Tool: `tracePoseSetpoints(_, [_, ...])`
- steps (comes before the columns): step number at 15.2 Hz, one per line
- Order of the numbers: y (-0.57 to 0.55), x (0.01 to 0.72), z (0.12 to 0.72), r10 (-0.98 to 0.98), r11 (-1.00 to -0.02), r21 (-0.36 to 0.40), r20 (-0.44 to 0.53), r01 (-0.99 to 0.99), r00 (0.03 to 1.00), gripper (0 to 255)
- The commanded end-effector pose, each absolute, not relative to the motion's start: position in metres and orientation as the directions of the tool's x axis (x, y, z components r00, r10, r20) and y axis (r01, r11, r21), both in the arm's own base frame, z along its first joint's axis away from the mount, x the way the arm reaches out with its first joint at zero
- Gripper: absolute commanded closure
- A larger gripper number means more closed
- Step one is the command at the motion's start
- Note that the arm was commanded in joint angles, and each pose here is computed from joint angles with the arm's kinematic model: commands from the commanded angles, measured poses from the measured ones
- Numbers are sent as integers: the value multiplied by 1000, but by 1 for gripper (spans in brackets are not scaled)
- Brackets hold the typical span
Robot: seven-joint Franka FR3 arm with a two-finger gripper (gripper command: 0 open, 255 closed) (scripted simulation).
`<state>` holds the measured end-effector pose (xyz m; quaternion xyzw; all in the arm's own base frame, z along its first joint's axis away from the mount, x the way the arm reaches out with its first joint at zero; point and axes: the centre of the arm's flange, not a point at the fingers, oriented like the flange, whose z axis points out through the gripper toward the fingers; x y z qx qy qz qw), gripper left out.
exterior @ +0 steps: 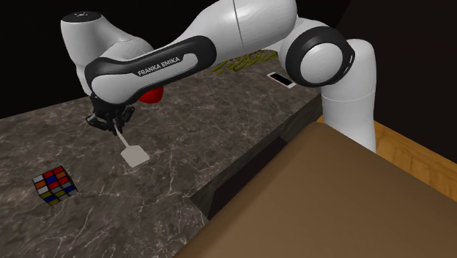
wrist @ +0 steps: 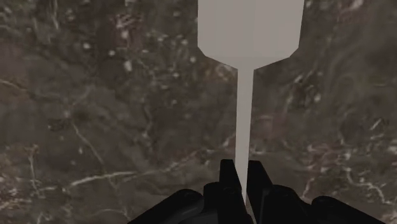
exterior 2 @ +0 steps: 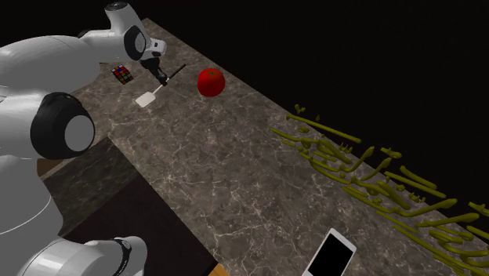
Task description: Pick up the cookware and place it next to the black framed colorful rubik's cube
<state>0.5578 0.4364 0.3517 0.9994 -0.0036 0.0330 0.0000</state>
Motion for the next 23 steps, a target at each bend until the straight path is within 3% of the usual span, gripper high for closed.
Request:
tracePoseSetpoints(1, [437,558,351,-7,-1000,-1,66,-7,998,255])
tracePoseSetpoints(6, [437,558,351,-7,-1000,0,66,-7,998,255])
tracePoseSetpoints(7, [437,558,351,-7,-1000,0,66,-7,998,0])
tracePoseSetpoints(12, [437,558,351,-7,-1000,0,66,-7,998,0])
tracePoseSetpoints(16, [437,555,400,-7,-1000,-1,66,-7,998,0])
tracePoseSetpoints(23, [437,555,400,-7,-1000,-1,66,-7,998,0])
